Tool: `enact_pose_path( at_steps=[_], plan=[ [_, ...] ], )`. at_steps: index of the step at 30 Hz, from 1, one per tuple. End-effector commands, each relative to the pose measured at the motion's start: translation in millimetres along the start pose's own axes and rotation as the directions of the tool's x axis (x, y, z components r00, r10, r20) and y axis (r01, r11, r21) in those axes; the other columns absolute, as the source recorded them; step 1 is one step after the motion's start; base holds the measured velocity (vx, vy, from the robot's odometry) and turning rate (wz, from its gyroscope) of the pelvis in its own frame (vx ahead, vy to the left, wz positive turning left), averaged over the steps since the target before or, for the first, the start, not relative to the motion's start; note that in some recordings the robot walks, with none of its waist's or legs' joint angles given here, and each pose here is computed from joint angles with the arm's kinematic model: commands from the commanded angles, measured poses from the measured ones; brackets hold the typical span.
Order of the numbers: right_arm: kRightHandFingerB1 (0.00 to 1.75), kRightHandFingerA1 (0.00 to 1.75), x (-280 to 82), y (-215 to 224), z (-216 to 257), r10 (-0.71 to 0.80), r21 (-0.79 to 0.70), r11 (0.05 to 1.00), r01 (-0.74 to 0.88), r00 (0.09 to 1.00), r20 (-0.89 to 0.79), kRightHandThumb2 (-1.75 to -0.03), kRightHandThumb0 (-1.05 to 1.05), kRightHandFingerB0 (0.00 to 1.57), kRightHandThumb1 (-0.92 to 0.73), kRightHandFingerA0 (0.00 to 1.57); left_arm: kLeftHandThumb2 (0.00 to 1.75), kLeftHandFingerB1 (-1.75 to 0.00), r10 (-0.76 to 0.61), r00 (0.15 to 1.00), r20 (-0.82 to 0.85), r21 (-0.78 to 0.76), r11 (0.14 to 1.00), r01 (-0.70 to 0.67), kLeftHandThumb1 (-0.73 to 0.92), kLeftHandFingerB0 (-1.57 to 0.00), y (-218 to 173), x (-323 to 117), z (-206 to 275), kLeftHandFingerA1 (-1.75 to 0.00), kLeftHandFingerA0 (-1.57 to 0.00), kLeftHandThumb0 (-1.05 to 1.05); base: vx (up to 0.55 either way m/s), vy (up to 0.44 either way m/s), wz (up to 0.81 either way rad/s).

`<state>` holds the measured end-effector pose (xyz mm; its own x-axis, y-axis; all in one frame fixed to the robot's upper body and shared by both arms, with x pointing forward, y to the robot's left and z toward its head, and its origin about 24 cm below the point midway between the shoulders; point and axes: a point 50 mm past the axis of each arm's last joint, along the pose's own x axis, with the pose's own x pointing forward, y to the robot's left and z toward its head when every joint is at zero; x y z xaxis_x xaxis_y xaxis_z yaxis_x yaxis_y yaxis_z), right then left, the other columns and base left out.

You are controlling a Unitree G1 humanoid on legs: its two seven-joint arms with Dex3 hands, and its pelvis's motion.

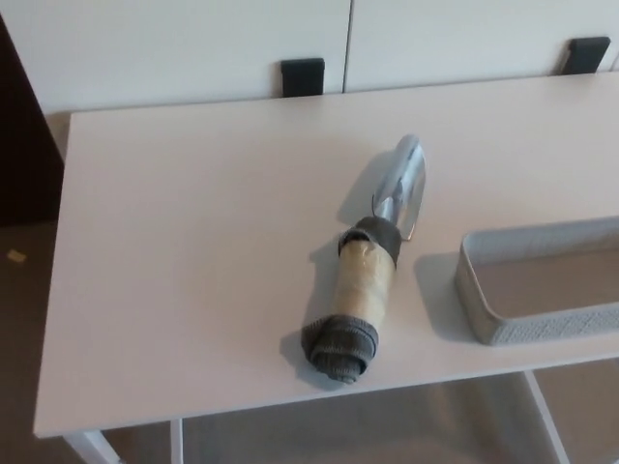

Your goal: The robot walks towards a desk on which a shovel is kept on the left hand side and a container is kept on the right hand side. The robot picks up the shovel using its left hand and places it in the container.

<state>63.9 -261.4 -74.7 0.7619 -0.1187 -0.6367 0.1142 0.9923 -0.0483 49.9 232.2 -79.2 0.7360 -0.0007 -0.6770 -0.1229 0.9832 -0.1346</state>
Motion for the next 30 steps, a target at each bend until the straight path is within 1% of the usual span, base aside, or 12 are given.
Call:
enact_pose_path(
  at_steps=[1, 5, 6, 7, 12, 13, 14, 16, 18, 21, 26, 30],
  plan=[
    [0.58, 0.68, 0.2, -3.6, 4.2, -0.006, -0.001, 1.000, 0.006, 0.999, 0.033, -0.74, -0.47, 0.58, -0.32, 0.88, 0.58, -0.35, 0.006, 0.999, 0.039, 0.050, 0.999, -0.008, 0.61, -0.38, 3.8, -0.4, 6.6, -0.40, -0.49, -0.22, 0.04, -0.110, 0.07],
    [0.58, 0.68, 1.8, -2.4, 6.1, -0.007, 0.002, 1.000, 0.007, 0.999, 0.038, -0.75, -0.46, 0.57, -0.33, 0.88, 0.58, -0.35, 0.000, 0.999, 0.040, 0.046, 0.999, -0.002, 0.60, -0.38, 7.0, 0.0, 10.8, -0.40, -0.48, -0.20, 0.05, -0.177, 0.13],
    [0.57, 0.66, 1.4, -1.7, 7.5, -0.004, -0.006, 1.000, 0.004, 0.999, 0.046, -0.74, -0.51, 0.61, -0.34, 0.90, 0.58, -0.35, 0.001, 0.999, 0.042, 0.049, 0.999, -0.003, 0.60, -0.37, 7.8, -0.1, 11.9, -0.40, -0.48, -0.20, 0.09, -0.284, 0.16],
    [0.57, 0.66, 1.4, -1.2, 7.8, -0.003, -0.016, 1.000, 0.004, 0.999, 0.049, -0.75, -0.52, 0.61, -0.34, 0.90, 0.57, -0.35, 0.001, 0.999, 0.044, 0.054, 0.999, -0.003, 0.60, -0.38, 8.6, 0.0, 12.1, -0.40, -0.49, -0.20, 0.05, -0.176, -0.05],
    [0.57, 0.67, 2.3, -1.2, 6.0, -0.004, -0.025, 1.000, 0.005, 0.999, 0.042, -0.76, -0.47, 0.59, -0.34, 0.87, 0.57, -0.35, 0.003, 0.999, 0.039, 0.060, 0.998, -0.006, 0.60, -0.38, 10.7, -0.6, 11.8, -0.40, -0.49, -0.19, 0.00, 0.000, 0.00],
    [0.57, 0.67, 2.4, -1.3, 5.9, -0.004, -0.027, 1.000, 0.005, 0.999, 0.042, -0.76, -0.47, 0.59, -0.34, 0.87, 0.57, -0.35, 0.003, 0.999, 0.039, 0.059, 0.998, -0.006, 0.60, -0.38, 10.7, -0.6, 11.8, -0.40, -0.49, -0.19, -0.07, 0.091, -0.05],
    [0.58, 0.66, 0.9, 0.0, 8.3, 0.004, -0.021, 1.000, -0.003, 0.999, 0.052, -0.75, -0.51, 0.63, -0.35, 0.91, 0.57, -0.35, 0.003, 0.999, 0.039, 0.058, 0.998, -0.005, 0.59, -0.38, 10.7, -0.1, 11.9, -0.40, -0.49, -0.19, -0.02, 0.136, -0.04],
    [0.58, 0.65, 2.0, 0.0, 8.4, 0.001, -0.010, 1.000, 0.000, 0.999, 0.051, -0.74, -0.50, 0.64, -0.34, 0.91, 0.57, -0.35, 0.002, 0.999, 0.040, 0.059, 0.998, -0.005, 0.59, -0.38, 10.7, 0.5, 12.6, -0.40, -0.49, -0.20, 0.01, 0.172, -0.07],
    [0.57, 0.67, 3.4, -0.4, 7.2, -0.005, -0.008, 1.000, 0.005, 0.999, 0.042, -0.74, -0.47, 0.60, -0.33, 0.89, 0.57, -0.35, 0.000, 0.999, 0.039, 0.055, 0.999, -0.002, 0.59, -0.39, 10.8, 0.3, 12.7, -0.40, -0.49, -0.20, 0.03, 0.382, 0.00],
    [0.57, 0.67, 0.8, -0.2, 6.8, 0.005, -0.009, 1.000, -0.005, 0.999, 0.049, -0.76, -0.46, 0.58, -0.33, 0.88, 0.57, -0.35, -0.003, 0.999, 0.037, 0.053, 0.999, 0.001, 0.59, -0.39, 10.1, -0.6, 12.7, -0.40, -0.49, -0.19, 0.02, 0.366, -0.05],
    [0.57, 0.67, 2.4, -1.0, 6.2, 0.005, -0.002, 1.000, -0.004, 0.999, 0.053, -0.74, -0.47, 0.59, -0.33, 0.89, 0.57, -0.36, -0.002, 0.999, 0.047, 0.074, 0.997, -0.001, 0.59, -0.40, 9.0, 0.4, 14.1, -0.40, -0.50, -0.20, 0.08, 0.032, 0.04],
    [0.57, 0.65, 2.8, -0.2, 7.1, 0.002, -0.005, 1.000, -0.002, 0.999, 0.049, -0.74, -0.51, 0.61, -0.34, 0.91, 0.57, -0.36, 0.001, 0.999, 0.046, 0.062, 0.998, -0.004, 0.58, -0.41, 8.7, -0.2, 14.6, -0.40, -0.49, -0.21, 0.12, -0.123, 0.09]
  ],
)
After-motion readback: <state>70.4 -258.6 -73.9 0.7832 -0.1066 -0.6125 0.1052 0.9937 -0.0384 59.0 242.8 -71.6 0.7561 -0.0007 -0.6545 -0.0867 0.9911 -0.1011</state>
